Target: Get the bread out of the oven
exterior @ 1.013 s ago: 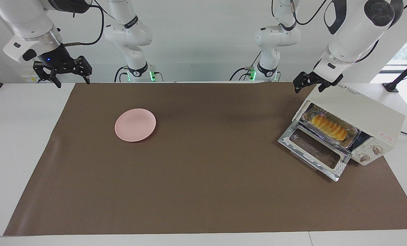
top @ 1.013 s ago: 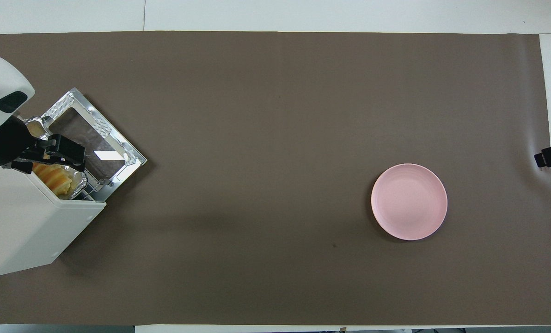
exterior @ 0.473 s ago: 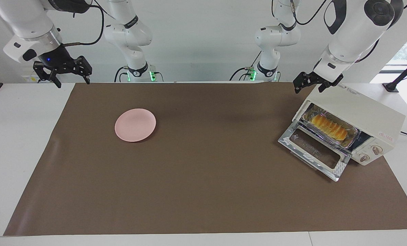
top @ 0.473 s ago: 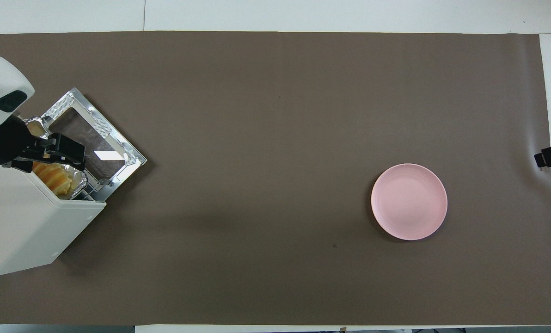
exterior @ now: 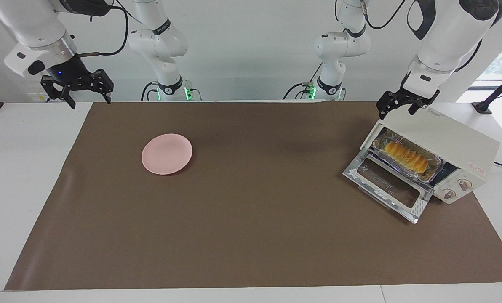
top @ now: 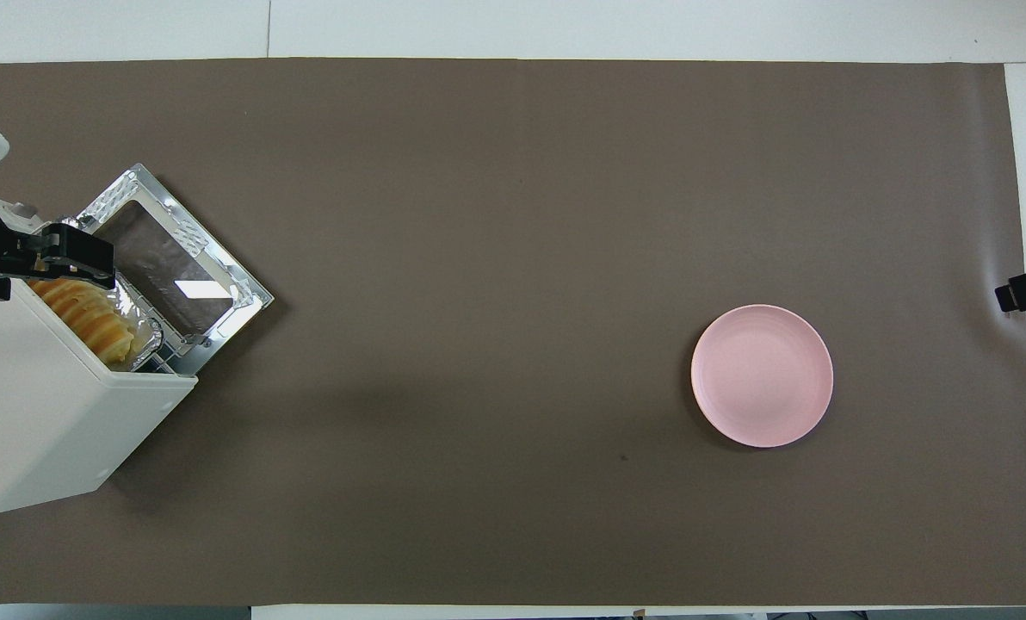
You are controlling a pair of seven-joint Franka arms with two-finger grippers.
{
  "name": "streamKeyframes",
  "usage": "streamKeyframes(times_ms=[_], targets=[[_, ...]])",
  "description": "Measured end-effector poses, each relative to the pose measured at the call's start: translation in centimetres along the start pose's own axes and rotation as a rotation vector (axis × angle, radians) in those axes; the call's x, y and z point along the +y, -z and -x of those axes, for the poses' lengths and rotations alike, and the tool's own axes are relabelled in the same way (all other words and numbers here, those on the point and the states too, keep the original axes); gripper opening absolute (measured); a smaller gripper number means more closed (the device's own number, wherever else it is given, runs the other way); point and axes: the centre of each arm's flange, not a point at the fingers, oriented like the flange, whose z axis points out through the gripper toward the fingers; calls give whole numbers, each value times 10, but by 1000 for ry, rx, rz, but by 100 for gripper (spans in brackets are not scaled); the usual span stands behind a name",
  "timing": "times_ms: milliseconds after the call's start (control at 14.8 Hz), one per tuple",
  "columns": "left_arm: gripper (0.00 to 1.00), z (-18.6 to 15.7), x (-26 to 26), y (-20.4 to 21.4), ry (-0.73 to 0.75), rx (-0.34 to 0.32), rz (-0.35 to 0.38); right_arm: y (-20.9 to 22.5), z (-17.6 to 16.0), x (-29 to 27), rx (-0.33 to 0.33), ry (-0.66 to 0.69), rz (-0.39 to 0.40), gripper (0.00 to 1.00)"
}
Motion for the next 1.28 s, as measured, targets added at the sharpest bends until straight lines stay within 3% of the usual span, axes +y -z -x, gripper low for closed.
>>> streamKeyframes(times_ms=[270, 473, 743, 1148, 1283], targets=[[100, -58, 11, -65, 224, 17, -29, 0, 0, 0, 0, 0, 0, 100], [100, -97, 19, -117, 291, 30, -47, 0, 0, 0, 0, 0, 0, 100], [100, -97, 7, -145, 301, 24, -110, 0, 0, 0, 0, 0, 0, 100], [100, -74, -4, -197, 309, 30, -106, 0, 0, 0, 0, 0, 0, 100], [95, -71, -8, -212, 315, 26, -104, 0, 0, 0, 0, 0, 0, 100]])
